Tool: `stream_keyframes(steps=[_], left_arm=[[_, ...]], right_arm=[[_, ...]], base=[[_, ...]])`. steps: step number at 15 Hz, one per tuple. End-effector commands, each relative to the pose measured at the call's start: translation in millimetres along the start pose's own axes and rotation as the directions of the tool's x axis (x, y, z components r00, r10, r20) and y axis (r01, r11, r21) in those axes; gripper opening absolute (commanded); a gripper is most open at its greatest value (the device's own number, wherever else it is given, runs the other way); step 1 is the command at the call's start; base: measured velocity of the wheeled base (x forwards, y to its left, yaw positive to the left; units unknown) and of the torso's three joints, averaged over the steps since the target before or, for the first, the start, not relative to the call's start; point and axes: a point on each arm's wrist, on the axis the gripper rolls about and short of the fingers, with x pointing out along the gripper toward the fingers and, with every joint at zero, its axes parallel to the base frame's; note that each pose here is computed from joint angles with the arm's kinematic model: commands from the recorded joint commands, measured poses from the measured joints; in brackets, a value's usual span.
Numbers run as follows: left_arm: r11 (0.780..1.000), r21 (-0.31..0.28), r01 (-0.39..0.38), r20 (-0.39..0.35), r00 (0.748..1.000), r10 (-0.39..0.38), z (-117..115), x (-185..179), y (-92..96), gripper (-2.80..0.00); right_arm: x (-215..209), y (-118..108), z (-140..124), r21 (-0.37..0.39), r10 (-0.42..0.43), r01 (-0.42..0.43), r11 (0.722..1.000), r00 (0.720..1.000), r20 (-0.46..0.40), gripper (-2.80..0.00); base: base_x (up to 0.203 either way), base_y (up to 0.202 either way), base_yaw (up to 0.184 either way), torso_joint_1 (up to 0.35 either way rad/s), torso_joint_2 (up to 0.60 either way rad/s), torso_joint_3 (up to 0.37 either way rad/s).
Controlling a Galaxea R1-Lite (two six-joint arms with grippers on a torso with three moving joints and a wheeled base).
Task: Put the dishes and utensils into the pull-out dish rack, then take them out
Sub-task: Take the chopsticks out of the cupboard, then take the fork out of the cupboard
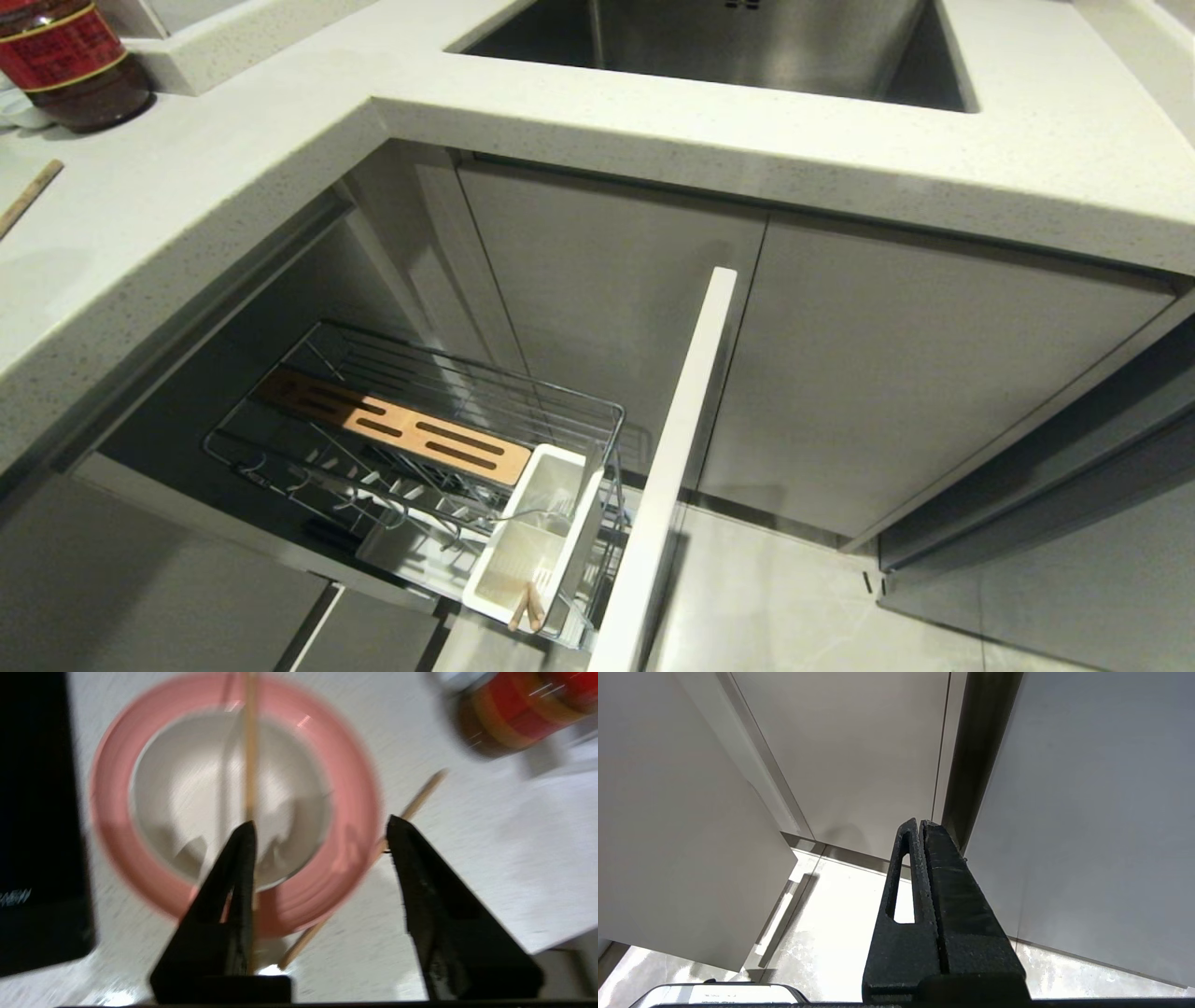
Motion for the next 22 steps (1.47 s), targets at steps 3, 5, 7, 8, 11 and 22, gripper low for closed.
stream_keyframes(steps=[3, 5, 7, 8, 11, 22], left_arm=[[0.966, -0.05, 0.256, 0.141, 0.959, -0.246, 24.2, -31.9, -18.2, -2.8], [0.888, -0.085, 0.452, 0.128, 0.889, -0.44, 28.9, -44.1, -27.8, -2.8], [0.796, -0.148, 0.587, 0.048, 0.808, -0.587, 26.2, -48.2, -35.7, -2.8], [0.759, -0.177, 0.627, -0.008, 0.77, -0.638, 21.3, -46.4, -41.2, -2.8], [0.732, -0.184, 0.656, -0.241, 0.692, -0.68, -18.9, -18.1, -80.8, -2.8], [0.484, 0.355, 0.8, -0.85, 0.491, -0.188, -218.2, 3.8, -103.9, -2.8]], right_arm=[[1.6, -0.1, -7.3, 0.0, 0.0, 0.0, 1.0, 1.0, -0.026, -2.8], [1.6, -0.1, -7.3, 0.0, 0.0, 0.0, 1.0, 1.0, -0.026, -2.8], [1.6, -0.1, -7.3, 0.001, 0.0, 0.0, 1.0, 1.0, -0.026, -2.8], [1.6, -0.1, -7.3, 0.0, 0.0, 0.0, 1.0, 1.0, -0.026, -2.8], [1.6, -0.1, -7.3, 0.001, 0.0, 0.0, 1.0, 1.0, -0.026, -2.8], [1.6, -0.1, -7.3, 0.001, 0.0, 0.0, 1.0, 1.0, -0.026, -2.8]], base=[[0.0, 0.0, 0.0, 0.0, 0.0, 0.0], [0.0, 0.0, 0.0, 0.0, 0.0, 0.0], [0.0, 0.0, 0.0, 0.0, 0.0, 0.0], [0.0, 0.0, 0.0, 0.0, 0.0, 0.0], [0.0, 0.0, 0.0, 0.0, 0.0, 0.0], [0.0, 0.0, 0.0, 0.0, 0.0, 0.0]])
